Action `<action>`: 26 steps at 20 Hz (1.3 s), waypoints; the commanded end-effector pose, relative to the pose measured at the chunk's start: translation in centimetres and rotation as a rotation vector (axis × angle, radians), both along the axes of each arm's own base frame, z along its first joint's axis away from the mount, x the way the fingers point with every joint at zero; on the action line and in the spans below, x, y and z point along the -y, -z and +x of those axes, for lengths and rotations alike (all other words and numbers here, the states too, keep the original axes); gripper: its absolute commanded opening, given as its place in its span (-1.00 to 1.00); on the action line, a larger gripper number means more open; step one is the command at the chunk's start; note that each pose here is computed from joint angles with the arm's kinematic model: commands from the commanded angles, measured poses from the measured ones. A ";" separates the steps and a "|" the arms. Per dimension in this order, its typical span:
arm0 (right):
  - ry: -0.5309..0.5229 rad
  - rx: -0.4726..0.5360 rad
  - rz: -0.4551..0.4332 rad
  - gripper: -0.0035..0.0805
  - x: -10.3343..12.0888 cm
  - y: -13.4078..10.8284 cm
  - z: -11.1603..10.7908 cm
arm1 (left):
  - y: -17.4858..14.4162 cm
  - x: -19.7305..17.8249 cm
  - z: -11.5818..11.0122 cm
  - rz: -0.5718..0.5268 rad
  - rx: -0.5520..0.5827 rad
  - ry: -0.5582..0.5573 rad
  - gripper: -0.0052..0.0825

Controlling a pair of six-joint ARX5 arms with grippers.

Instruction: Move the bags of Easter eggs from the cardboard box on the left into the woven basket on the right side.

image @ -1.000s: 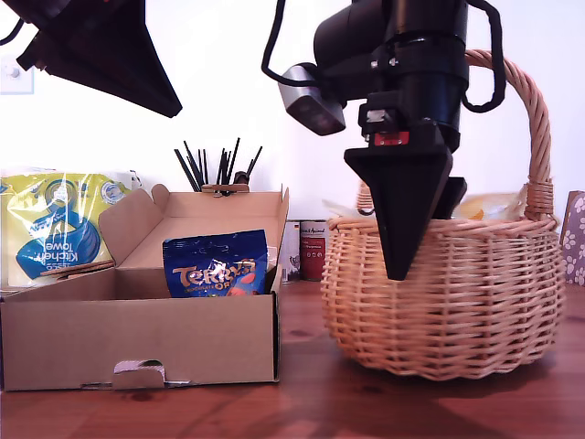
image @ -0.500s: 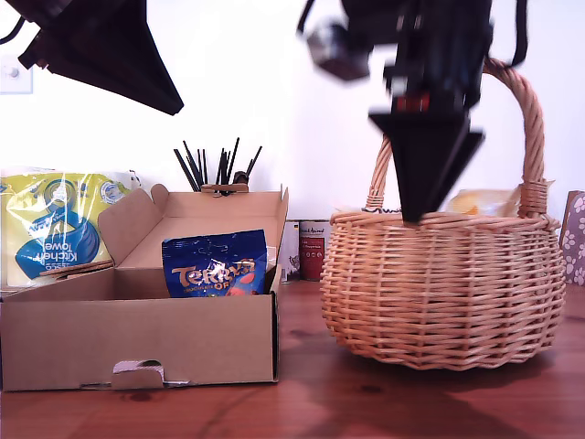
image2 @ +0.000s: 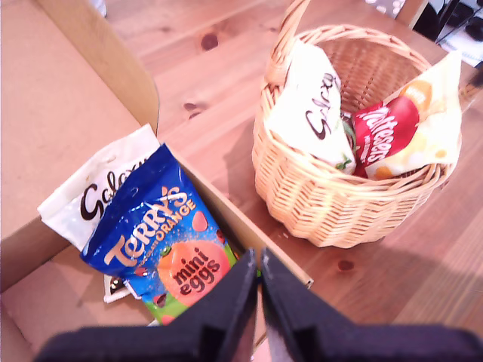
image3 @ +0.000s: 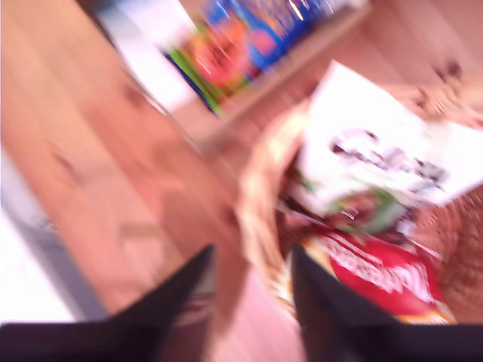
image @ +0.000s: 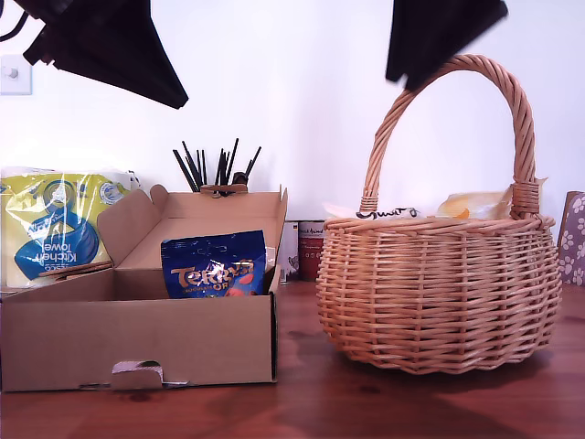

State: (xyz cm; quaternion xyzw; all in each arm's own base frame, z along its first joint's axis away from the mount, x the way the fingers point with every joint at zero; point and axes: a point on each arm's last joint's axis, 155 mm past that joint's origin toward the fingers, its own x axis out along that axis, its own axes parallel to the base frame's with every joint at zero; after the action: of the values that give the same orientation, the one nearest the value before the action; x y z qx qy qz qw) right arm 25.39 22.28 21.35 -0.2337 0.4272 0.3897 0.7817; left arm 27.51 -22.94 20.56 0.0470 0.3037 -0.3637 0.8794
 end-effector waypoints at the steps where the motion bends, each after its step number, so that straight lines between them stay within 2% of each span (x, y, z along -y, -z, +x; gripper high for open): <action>1: 0.022 0.022 0.058 -0.95 -1.0 -1.0 0.2 | 0.3 -0.2 0.3 -0.005 -0.001 -0.012 -0.93; 4: 0.073 0.107 0.115 -0.95 -1.5 -2.0 0.3 | -0.2 -0.5 1.0 -0.010 0.026 -0.021 -0.93; 8: 0.173 0.244 0.206 -0.95 0.1 -3.4 0.1 | -0.4 -1.1 1.6 0.012 0.063 -0.018 -0.93; 11: 0.271 0.352 0.262 -0.95 3.6 -5.5 -0.2 | -0.4 -1.2 1.7 0.018 0.069 -0.018 -0.93; 14: 0.362 0.418 0.329 -0.95 7.4 -7.3 -1.6 | -0.4 -1.2 1.7 0.047 0.101 0.011 -0.93; 17: 0.394 0.418 0.335 -0.95 10.0 -7.5 -4.1 | -0.4 -1.3 1.7 0.064 0.117 0.025 -0.93; 19: 0.388 0.392 0.349 -0.95 10.6 -7.2 -5.7 | -0.1 -1.6 2.0 0.085 0.127 0.029 -0.93; 21: 0.383 0.391 0.357 -0.95 10.8 -7.3 -6.2 | 0.5 -2.0 2.6 0.123 0.138 0.043 -0.90; 22: 0.381 0.388 0.359 -0.95 10.7 -7.2 -6.3 | 1.1 -2.1 2.8 0.144 0.140 0.051 -0.70; 23: 0.377 0.382 0.357 -0.95 10.6 -7.1 -6.3 | 1.6 -2.2 3.2 0.153 0.127 0.045 -0.18; 24: 0.369 0.374 0.357 -0.95 10.5 -7.0 -6.4 | 2.3 -2.6 3.8 0.182 0.128 0.037 0.47; 25: 0.364 0.368 0.353 -0.95 10.3 -6.9 -6.4 | 2.9 -3.0 4.4 0.226 0.144 0.041 0.93; 26: 0.358 0.364 0.351 -0.95 10.2 -6.8 -6.4 | 3.4 -2.9 5.1 0.256 0.171 0.070 0.88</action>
State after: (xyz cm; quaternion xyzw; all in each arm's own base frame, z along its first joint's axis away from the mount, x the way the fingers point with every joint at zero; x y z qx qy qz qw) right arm 18.98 11.86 29.14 -0.0787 0.2294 0.2625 0.9340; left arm 32.27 -20.06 17.95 0.1853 0.2709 -0.3446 0.8795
